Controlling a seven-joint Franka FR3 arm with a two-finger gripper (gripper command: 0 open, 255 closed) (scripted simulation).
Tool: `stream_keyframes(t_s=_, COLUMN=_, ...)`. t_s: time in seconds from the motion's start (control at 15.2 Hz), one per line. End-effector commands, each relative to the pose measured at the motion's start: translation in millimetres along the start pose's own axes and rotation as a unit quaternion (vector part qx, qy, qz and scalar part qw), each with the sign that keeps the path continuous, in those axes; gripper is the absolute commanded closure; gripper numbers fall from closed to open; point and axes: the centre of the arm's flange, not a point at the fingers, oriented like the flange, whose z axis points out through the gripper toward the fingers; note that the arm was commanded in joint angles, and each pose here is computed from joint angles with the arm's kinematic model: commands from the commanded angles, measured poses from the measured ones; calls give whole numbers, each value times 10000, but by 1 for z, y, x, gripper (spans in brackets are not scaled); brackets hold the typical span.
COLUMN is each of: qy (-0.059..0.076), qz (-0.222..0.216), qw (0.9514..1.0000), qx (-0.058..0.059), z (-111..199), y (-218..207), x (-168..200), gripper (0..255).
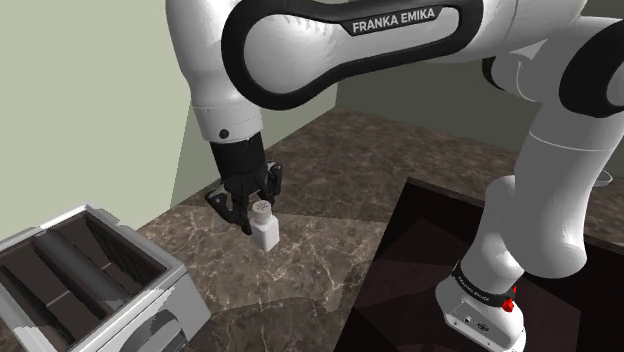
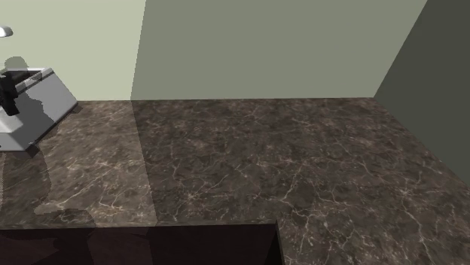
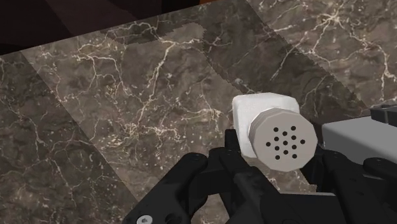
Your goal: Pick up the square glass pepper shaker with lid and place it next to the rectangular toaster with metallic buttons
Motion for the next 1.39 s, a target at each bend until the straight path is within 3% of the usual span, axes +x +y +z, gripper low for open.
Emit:
stream_keyframes(t_s=0.0, qy=2, qz=0, qw=10000, qx=2, z=10, y=-2, x=3, gripper=255)
stream_keyframes(t_s=1.32, qy=2, qz=0, qw=10000, qx=2, z=114, y=-6, x=23, gripper=255)
